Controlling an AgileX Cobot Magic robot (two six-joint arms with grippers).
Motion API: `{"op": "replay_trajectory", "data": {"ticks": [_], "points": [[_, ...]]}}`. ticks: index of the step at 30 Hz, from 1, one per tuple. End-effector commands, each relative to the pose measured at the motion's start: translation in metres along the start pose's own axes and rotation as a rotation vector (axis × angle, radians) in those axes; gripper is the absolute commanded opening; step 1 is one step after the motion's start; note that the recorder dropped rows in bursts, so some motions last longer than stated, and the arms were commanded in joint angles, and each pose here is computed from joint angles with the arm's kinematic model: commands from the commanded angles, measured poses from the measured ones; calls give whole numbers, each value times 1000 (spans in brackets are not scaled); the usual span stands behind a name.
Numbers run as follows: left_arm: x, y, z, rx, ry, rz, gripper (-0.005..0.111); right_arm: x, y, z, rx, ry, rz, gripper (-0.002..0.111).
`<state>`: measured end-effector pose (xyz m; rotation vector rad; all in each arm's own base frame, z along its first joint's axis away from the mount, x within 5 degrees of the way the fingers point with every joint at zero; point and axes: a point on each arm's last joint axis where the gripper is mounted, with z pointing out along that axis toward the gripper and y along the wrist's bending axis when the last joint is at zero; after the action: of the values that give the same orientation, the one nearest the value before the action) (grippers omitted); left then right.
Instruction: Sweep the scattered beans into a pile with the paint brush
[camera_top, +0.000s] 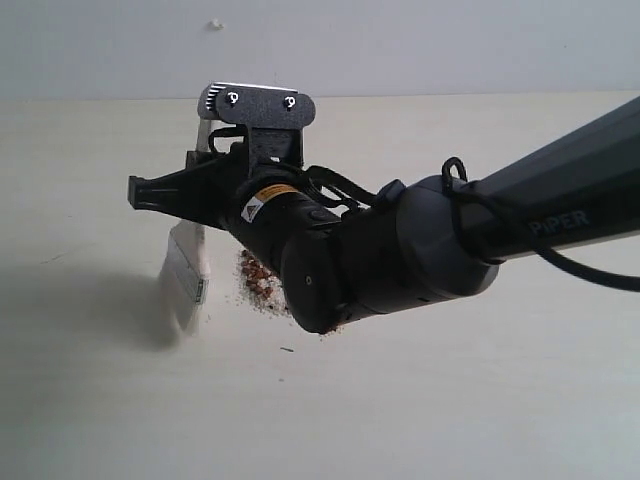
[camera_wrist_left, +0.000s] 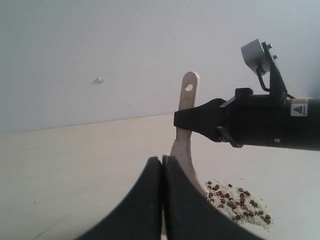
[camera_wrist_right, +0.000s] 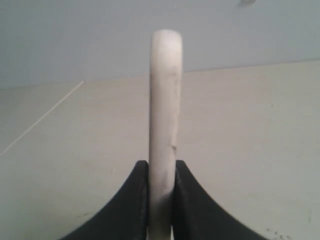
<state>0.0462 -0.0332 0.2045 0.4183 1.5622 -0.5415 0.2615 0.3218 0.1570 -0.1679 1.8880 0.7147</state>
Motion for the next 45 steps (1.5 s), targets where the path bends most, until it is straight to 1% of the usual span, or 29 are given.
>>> {"op": "replay_trajectory", "data": {"ticks": [1, 3, 6, 8, 12, 14, 19, 23, 31, 32, 34, 36, 39, 44, 45], "points": [[1, 0, 0, -1, -5, -2, 0, 1, 5, -1, -26, 53, 9, 0], [1, 0, 0, -1, -5, -2, 0, 1, 3, -1, -3, 56, -31, 0], [1, 0, 0, -1, -5, -2, 0, 1, -5, -2, 81, 55, -75, 0], [1, 0, 0, -1, -5, -2, 0, -1, -8, -2, 115, 39, -106, 0], [1, 0, 0, -1, -5, -2, 0, -6, -10, -2, 140, -17, -113, 0], [1, 0, 0, -1, -5, -2, 0, -7, -10, -2, 141, -23, -118, 0], [1, 0, 0, -1, -5, -2, 0, -11, -14, -4, 189, -50, -151, 0], [1, 0, 0, -1, -5, -2, 0, -15, -12, -5, 185, -62, -143, 0], [1, 0, 0, -1, -5, -2, 0, -38, 1, -17, 124, -65, -123, 0], [1, 0, 0, -1, -5, -2, 0, -41, 4, -19, 107, -65, -145, 0], [1, 0, 0, -1, -5, -2, 0, -49, 11, -24, 53, -63, -255, 0], [1, 0, 0, -1, -5, -2, 0, -56, 19, -28, -13, -67, -448, 0], [1, 0, 0, -1, -5, -2, 0, -62, 21, -31, -31, -69, -657, 0], [1, 0, 0, -1, -5, -2, 0, -77, -2, -25, 8, -71, -751, 0], [1, 0, 0, -1, -5, -2, 0, -77, -8, -23, -6, -56, -792, 0]]}}
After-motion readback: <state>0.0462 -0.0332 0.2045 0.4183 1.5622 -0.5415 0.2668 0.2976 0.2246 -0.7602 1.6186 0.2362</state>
